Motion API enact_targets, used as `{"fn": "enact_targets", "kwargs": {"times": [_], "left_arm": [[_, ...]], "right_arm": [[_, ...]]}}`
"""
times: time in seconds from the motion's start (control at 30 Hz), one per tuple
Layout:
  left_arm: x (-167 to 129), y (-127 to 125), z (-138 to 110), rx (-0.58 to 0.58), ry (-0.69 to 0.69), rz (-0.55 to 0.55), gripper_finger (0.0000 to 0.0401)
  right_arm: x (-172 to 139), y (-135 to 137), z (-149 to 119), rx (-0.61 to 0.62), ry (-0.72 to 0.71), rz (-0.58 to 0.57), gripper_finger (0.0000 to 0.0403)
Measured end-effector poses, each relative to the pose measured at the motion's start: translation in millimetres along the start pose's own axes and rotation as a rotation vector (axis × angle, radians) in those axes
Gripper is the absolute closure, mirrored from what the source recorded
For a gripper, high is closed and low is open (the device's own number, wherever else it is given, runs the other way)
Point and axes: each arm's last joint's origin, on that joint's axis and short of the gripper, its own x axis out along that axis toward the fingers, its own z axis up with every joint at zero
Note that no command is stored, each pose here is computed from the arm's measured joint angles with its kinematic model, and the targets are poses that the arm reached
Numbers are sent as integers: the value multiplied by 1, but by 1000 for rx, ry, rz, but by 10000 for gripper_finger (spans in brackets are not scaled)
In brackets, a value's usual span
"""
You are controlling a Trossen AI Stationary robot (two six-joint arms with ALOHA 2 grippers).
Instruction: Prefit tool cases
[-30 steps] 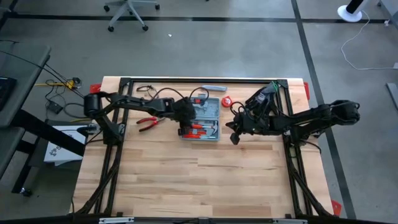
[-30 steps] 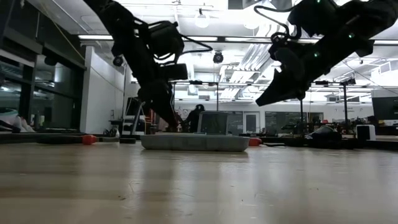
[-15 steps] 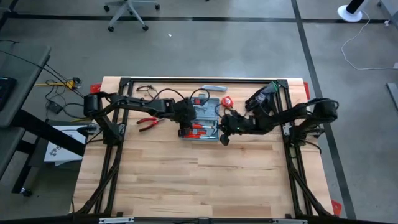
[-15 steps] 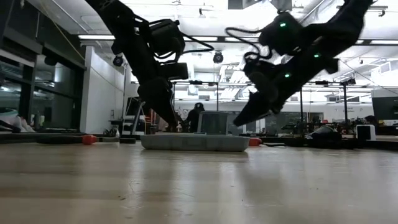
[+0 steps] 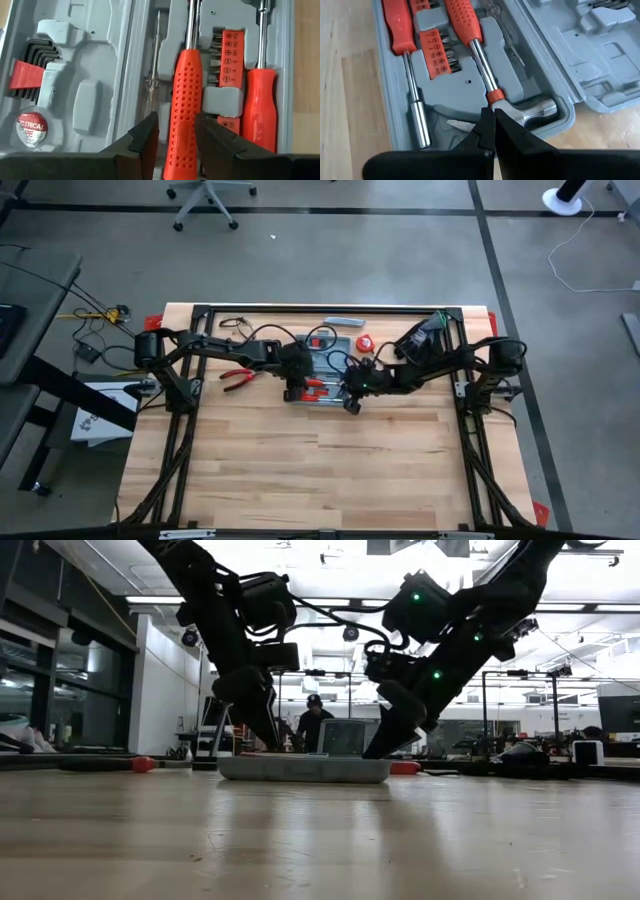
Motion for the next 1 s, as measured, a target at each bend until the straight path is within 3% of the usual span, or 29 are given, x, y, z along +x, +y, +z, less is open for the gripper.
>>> {"fn": "enact_targets", "kwargs": {"times": [0.37,0.7,0.9,1.0], "left_arm": [[-1,-6,-6,71,86,-24,221],[31,-34,-7,267,177,160,201],[51,-47,-10,322,238,470,213],[59,-49,-12,321,241,525,228]], "right_arm": [[1,-1,-1,2,1,3,403],[1,0,-1,2,-3,29,403],[1,0,-1,2,-3,26,403],[1,0,-1,1,-1,38,403]]}}
